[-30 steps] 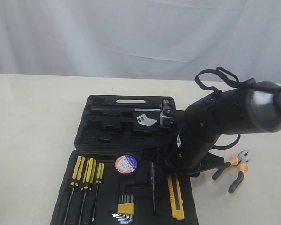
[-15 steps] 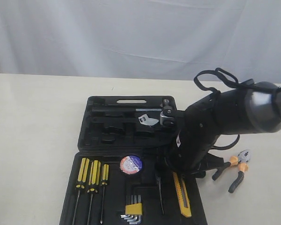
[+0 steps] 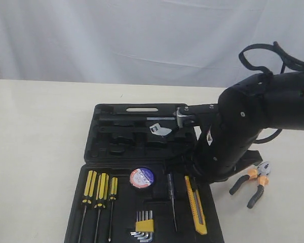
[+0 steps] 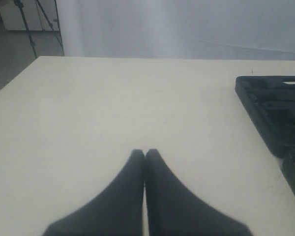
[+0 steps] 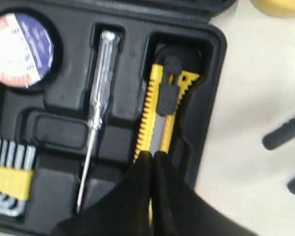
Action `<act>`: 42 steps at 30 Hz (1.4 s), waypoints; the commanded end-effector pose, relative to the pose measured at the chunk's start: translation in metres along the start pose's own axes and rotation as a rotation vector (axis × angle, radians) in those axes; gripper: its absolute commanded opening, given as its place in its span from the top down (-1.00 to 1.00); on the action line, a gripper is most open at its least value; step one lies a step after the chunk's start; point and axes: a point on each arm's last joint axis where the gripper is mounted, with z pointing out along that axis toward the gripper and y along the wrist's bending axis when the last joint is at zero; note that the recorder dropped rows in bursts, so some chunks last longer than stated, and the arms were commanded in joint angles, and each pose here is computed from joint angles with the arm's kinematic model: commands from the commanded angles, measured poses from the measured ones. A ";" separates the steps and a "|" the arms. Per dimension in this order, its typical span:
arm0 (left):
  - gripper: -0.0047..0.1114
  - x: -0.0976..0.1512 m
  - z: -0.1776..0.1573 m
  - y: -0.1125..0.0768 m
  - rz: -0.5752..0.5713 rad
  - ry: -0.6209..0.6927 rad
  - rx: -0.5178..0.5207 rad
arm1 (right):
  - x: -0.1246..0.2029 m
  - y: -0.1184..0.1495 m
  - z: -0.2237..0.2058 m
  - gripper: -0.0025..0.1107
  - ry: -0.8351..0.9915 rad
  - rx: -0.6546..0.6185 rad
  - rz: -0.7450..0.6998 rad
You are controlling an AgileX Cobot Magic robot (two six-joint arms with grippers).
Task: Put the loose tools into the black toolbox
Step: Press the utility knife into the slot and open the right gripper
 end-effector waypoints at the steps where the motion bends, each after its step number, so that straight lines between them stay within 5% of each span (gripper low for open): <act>1: 0.92 0.000 0.000 0.000 -0.005 -0.004 0.005 | 0.002 -0.003 -0.002 0.96 0.027 0.015 -0.093; 24: 0.92 0.000 0.000 0.000 -0.005 -0.004 0.005 | 0.009 0.005 0.063 0.96 0.182 -0.025 -0.230; 42: 0.92 0.000 0.000 0.000 -0.005 -0.004 0.005 | -0.005 0.007 0.029 0.96 0.010 -0.068 -0.210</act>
